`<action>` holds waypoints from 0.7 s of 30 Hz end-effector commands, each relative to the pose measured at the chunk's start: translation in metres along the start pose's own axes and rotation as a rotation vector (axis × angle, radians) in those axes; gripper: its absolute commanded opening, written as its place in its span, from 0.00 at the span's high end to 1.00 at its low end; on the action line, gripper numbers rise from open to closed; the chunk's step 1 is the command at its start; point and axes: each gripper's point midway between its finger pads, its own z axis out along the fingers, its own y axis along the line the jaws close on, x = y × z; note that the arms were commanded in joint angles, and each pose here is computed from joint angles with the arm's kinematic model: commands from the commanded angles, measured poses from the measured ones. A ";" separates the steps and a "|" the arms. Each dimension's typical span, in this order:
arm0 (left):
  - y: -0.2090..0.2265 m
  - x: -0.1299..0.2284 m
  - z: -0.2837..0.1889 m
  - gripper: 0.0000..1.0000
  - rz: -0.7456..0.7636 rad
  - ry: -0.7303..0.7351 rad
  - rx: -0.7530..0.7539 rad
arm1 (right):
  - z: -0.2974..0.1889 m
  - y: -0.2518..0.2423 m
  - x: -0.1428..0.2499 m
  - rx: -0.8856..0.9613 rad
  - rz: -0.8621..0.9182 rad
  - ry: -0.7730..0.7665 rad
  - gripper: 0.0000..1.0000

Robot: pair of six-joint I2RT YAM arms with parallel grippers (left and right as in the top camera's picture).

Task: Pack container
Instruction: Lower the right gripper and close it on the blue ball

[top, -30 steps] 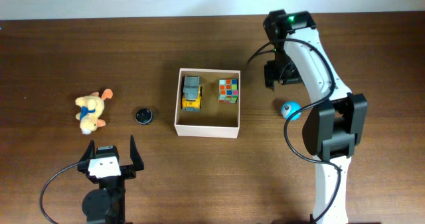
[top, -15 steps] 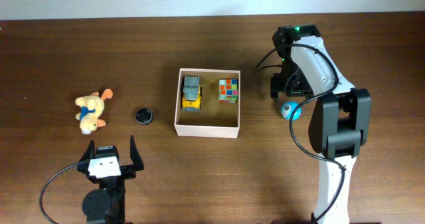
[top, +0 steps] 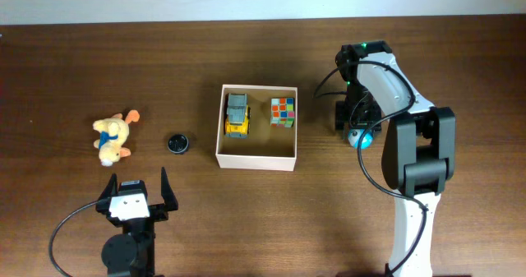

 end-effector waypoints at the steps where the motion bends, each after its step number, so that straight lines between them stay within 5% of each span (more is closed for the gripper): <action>1: -0.001 0.000 0.000 0.01 0.015 -0.007 0.006 | -0.005 -0.002 0.001 -0.019 0.019 -0.009 0.48; 21: -0.001 0.000 0.000 0.01 0.015 -0.007 0.006 | 0.002 0.001 -0.006 -0.025 0.016 -0.033 0.70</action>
